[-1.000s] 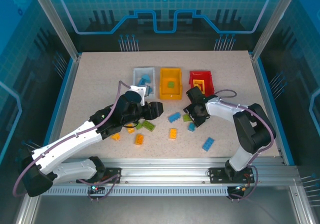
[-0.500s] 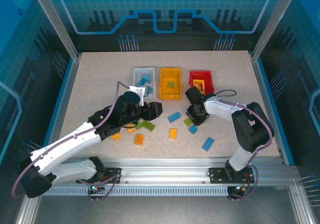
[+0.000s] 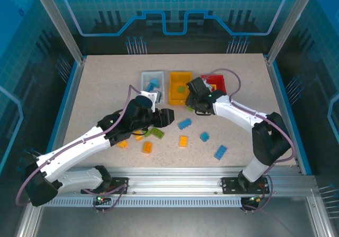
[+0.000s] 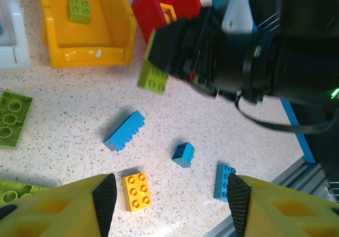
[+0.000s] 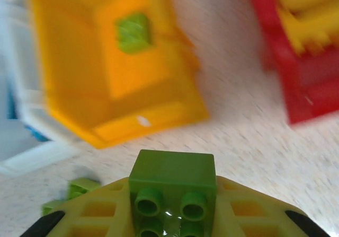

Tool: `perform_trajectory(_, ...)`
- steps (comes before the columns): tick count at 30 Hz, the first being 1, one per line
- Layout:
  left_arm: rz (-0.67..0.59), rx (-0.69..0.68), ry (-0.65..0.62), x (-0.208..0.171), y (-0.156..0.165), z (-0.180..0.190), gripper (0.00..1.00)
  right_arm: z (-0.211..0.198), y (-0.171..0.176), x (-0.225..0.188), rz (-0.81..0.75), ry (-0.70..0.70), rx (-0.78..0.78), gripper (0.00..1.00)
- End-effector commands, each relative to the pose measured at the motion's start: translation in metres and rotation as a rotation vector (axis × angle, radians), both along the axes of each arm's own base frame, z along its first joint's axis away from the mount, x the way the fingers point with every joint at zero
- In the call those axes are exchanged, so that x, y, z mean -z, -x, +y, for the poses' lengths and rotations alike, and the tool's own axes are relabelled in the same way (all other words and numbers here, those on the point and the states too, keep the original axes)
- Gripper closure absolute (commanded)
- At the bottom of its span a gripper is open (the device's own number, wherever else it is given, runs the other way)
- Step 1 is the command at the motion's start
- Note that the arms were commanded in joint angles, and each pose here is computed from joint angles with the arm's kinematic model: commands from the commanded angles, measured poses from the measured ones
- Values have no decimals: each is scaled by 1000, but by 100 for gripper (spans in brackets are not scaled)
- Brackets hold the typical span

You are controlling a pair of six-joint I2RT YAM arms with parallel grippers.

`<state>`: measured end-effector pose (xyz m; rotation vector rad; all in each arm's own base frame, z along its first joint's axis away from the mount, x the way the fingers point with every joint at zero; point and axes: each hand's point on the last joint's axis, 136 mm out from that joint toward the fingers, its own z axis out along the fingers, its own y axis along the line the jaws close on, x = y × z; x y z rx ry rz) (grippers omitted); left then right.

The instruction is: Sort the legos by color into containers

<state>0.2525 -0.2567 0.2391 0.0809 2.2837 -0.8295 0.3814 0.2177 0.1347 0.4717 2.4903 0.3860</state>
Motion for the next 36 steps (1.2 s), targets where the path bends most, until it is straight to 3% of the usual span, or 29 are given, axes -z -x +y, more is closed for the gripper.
perform_trajectory(1,15,-11,29,-8,0,0,39,28,-31,-11,-89,115,-223,69)
perform_trajectory(11,9,-60,2,-7,0,14,40,47,-93,26,8,114,-266,68)
perform_trajectory(16,15,-80,-24,-3,1,22,40,48,-98,36,33,108,-272,52)
perform_trajectory(21,38,-118,-58,5,3,32,40,48,-96,8,-18,102,-287,41)
perform_trajectory(29,85,-200,-85,10,4,56,40,39,-74,-64,-169,104,-283,42)
perform_trajectory(36,142,-237,-89,10,2,75,41,27,-27,-111,-294,118,-309,42)
